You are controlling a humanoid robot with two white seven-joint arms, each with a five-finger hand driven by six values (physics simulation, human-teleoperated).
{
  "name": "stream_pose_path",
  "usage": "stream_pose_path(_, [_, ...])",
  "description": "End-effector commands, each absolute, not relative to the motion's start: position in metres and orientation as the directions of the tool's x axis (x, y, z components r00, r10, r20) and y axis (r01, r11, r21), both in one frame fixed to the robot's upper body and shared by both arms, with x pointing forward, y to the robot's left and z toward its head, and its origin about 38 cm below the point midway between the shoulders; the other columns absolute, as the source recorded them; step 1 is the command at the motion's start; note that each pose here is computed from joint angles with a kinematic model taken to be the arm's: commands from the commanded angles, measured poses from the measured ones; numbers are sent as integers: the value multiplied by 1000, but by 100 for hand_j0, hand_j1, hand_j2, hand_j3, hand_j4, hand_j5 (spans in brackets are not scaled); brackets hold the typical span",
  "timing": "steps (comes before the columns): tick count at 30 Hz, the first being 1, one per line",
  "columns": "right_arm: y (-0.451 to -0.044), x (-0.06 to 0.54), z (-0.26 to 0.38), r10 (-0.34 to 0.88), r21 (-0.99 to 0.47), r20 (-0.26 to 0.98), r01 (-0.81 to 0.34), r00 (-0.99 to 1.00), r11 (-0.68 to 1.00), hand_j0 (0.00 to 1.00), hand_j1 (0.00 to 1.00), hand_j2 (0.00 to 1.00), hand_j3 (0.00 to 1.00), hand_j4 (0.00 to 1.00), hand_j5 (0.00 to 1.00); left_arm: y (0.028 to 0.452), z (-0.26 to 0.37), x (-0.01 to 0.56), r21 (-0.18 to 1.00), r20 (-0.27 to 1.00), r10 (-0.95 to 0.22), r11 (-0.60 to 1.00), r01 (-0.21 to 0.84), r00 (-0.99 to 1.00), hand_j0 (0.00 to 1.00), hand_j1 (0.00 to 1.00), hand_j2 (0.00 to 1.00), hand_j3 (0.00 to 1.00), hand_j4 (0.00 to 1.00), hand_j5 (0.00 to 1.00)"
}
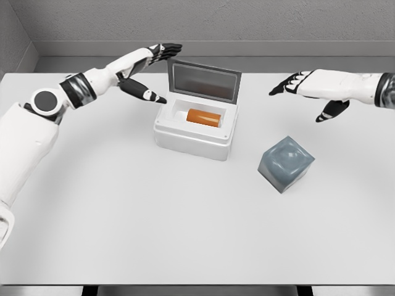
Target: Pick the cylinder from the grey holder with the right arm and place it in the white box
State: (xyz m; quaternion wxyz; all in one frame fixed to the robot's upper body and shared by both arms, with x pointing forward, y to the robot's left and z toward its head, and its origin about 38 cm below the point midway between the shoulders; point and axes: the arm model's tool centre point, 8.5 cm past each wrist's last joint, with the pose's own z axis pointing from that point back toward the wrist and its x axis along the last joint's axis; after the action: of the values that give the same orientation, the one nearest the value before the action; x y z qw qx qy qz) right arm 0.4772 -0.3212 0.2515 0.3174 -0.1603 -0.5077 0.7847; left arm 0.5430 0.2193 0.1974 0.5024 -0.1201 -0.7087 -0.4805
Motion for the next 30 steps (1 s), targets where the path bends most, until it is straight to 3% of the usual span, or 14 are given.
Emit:
stream_pose_path(1, [-321, 477, 250, 663, -897, 72, -339, -745, -283, 100, 100, 100, 100, 100, 100, 216, 199, 543, 558, 829, -300, 512, 654, -472, 100, 100, 100, 100, 100, 100])
stream_pose_path(23, [-322, 479, 258, 663, -903, 58, -323, -746, -285, 100, 100, 100, 100, 100, 100, 218, 209, 525, 609, 784, -242, 477, 633, -572, 100, 100, 100, 100, 100, 100])
stream_pose_path(26, [-321, 479, 258, 662, -903, 58, -322, -747, -284, 100, 100, 100, 100, 100, 100, 230, 211, 525, 604, 787, -248, 494, 625, -565, 100, 100, 100, 100, 100, 100])
stream_pose_path(30, [-322, 479, 258, 663, -903, 58, -323, -746, -285, 100, 100, 100, 100, 100, 100, 291, 196, 524, 613, 789, -369, 520, 595, -491, 100, 100, 100, 100, 100, 100])
